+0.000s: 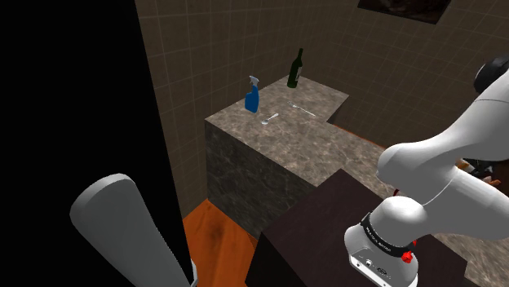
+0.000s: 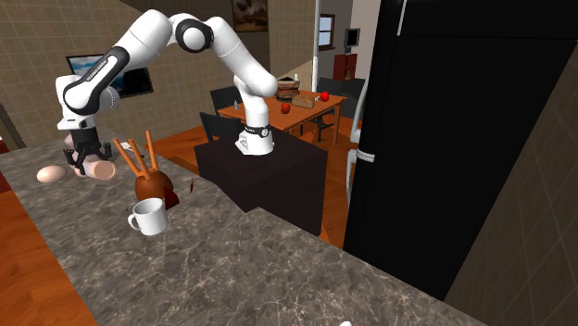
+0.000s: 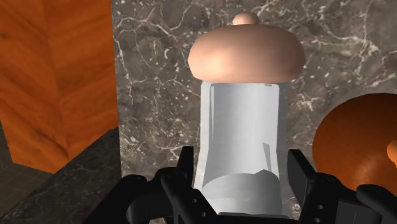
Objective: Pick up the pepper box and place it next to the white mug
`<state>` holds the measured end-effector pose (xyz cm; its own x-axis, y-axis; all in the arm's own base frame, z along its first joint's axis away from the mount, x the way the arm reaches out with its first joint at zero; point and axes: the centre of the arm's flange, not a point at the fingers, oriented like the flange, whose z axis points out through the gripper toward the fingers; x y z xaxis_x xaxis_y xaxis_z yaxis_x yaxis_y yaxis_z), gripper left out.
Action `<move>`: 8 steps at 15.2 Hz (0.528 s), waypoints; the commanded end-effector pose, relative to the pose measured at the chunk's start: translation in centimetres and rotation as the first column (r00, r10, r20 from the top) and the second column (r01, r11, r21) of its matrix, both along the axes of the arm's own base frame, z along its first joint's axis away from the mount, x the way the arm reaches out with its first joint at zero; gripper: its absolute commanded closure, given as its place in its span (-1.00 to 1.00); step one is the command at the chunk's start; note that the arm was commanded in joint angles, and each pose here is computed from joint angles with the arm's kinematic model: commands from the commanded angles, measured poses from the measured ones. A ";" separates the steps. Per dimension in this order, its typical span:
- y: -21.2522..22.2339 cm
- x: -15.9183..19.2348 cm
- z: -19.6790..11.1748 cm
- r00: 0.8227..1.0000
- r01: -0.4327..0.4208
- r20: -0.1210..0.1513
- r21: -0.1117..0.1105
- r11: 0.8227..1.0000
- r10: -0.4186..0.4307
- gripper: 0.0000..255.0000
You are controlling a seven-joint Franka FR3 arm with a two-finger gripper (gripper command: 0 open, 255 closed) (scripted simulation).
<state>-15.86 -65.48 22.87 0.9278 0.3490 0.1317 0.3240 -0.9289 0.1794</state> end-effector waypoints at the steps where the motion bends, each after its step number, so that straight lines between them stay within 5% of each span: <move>1: -0.1 -0.2 -1.0 1.000 -0.001 0.000 0.000 1.000 0.001 1.00; 8: -0.1 -0.2 -4.7 1.000 -0.001 0.000 0.000 1.000 0.001 1.00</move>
<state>-16.08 -65.59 18.75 0.9274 0.3497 0.1323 0.3247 -0.9287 0.1792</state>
